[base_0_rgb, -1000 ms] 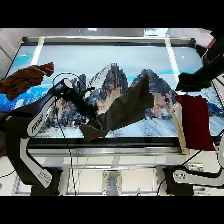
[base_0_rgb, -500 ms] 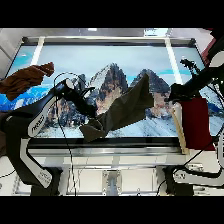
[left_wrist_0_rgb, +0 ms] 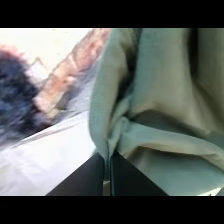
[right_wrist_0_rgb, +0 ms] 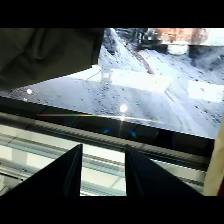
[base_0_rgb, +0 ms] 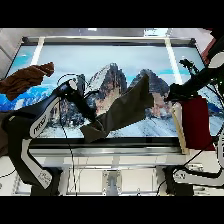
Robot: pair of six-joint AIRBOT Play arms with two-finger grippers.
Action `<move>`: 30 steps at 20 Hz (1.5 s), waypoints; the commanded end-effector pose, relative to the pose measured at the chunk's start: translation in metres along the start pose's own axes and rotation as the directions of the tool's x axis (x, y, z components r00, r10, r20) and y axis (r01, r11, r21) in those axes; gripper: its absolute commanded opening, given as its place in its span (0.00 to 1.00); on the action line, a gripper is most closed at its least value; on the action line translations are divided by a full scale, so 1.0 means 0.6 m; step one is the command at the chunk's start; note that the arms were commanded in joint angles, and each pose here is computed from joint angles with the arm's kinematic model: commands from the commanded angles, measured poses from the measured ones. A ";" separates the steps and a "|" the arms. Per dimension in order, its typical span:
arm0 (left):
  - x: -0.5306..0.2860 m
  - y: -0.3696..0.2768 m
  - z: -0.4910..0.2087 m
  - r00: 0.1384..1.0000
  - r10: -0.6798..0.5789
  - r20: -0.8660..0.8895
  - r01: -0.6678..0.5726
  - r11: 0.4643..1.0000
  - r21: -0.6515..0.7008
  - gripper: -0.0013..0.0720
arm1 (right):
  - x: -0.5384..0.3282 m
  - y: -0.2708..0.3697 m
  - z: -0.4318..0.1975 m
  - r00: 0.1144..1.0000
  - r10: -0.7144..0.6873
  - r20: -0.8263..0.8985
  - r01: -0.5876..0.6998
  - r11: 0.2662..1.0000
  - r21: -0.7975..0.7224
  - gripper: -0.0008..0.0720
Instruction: Fold the shirts.
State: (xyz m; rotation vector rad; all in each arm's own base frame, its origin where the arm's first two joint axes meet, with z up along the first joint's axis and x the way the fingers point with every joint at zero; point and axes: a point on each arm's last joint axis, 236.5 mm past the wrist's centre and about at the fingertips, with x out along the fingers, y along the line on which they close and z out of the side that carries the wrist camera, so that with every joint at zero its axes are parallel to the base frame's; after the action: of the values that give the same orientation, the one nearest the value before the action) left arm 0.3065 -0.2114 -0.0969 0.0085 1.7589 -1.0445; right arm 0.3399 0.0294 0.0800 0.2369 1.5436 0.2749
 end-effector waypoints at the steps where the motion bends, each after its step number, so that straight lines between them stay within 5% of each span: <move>1: 0.003 -0.007 0.001 1.000 -0.004 -0.003 0.005 1.000 0.014 0.03 | 0.041 0.026 -0.026 0.992 0.106 -0.073 -0.104 0.994 0.027 0.46; 5: 0.001 0.007 0.016 0.999 0.030 0.035 -0.030 1.000 0.003 0.03 | 0.176 0.067 -0.064 0.936 0.336 -0.108 -0.311 0.930 0.195 0.47; 12: -0.034 0.007 0.060 0.990 0.074 0.120 -0.077 0.997 0.017 0.03 | 0.279 0.002 0.009 0.963 0.208 0.173 -0.253 0.918 0.305 0.49; 25: -0.036 0.010 0.069 0.986 0.084 0.142 -0.084 0.996 -0.005 0.03 | 0.350 0.031 0.036 0.958 0.224 0.181 -0.268 0.924 0.272 0.47; 26: -0.037 0.010 0.070 0.986 0.085 0.143 -0.085 0.996 -0.005 0.03 | 0.350 0.041 0.037 0.953 0.240 0.183 -0.282 0.924 0.258 0.43; 28: -0.039 0.012 0.074 0.984 0.090 0.153 -0.090 0.996 -0.008 0.03 | 0.345 0.066 0.039 0.937 0.294 0.187 -0.330 0.921 0.206 0.06; 30: -0.060 0.009 0.091 0.976 0.109 0.186 -0.110 0.994 -0.007 0.03 | 0.326 0.104 0.045 0.896 0.395 0.201 -0.427 0.891 0.154 0.05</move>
State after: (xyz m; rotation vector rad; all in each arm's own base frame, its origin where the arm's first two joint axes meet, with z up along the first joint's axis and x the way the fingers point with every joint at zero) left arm 0.3560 -0.2257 -0.0843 0.0124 1.5987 -0.9590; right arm 0.3633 0.1282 -0.1033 0.6880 1.3880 0.2934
